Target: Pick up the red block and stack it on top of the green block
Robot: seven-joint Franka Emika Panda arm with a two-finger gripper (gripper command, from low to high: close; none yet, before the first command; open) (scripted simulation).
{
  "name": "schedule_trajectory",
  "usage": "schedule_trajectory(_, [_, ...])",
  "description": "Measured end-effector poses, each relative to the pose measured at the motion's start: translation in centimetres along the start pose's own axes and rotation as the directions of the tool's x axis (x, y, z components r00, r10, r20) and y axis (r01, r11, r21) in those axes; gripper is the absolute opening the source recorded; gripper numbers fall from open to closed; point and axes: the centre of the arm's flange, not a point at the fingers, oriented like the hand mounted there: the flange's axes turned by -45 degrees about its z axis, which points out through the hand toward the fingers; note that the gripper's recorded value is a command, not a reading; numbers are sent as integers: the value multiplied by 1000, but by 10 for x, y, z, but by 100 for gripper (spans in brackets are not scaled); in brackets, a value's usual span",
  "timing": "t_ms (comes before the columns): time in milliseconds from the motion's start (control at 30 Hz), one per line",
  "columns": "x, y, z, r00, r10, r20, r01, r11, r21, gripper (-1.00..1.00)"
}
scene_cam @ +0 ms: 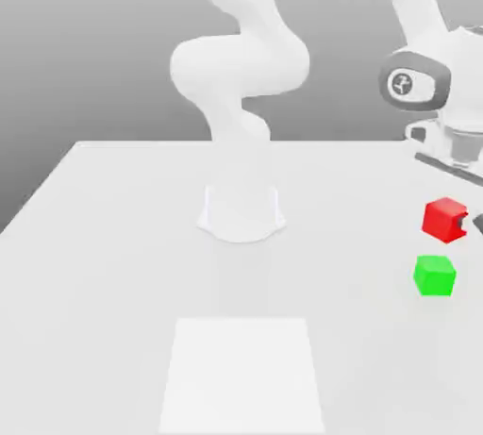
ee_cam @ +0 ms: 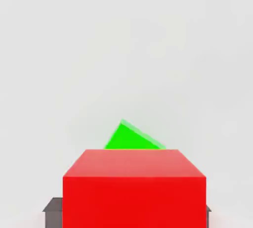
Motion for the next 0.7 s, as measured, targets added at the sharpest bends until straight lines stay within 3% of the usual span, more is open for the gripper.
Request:
schedule_trajectory(433, [14, -9, 17, 999, 40, 2, -40, 999, 11, -100])
schedule_trajectory(467, [15, -10, 17, 999, 44, 3, -44, 999, 12, 100])
schedule_trajectory(700, [23, -13, 17, 998, 66, 2, -66, 998, 12, 100])
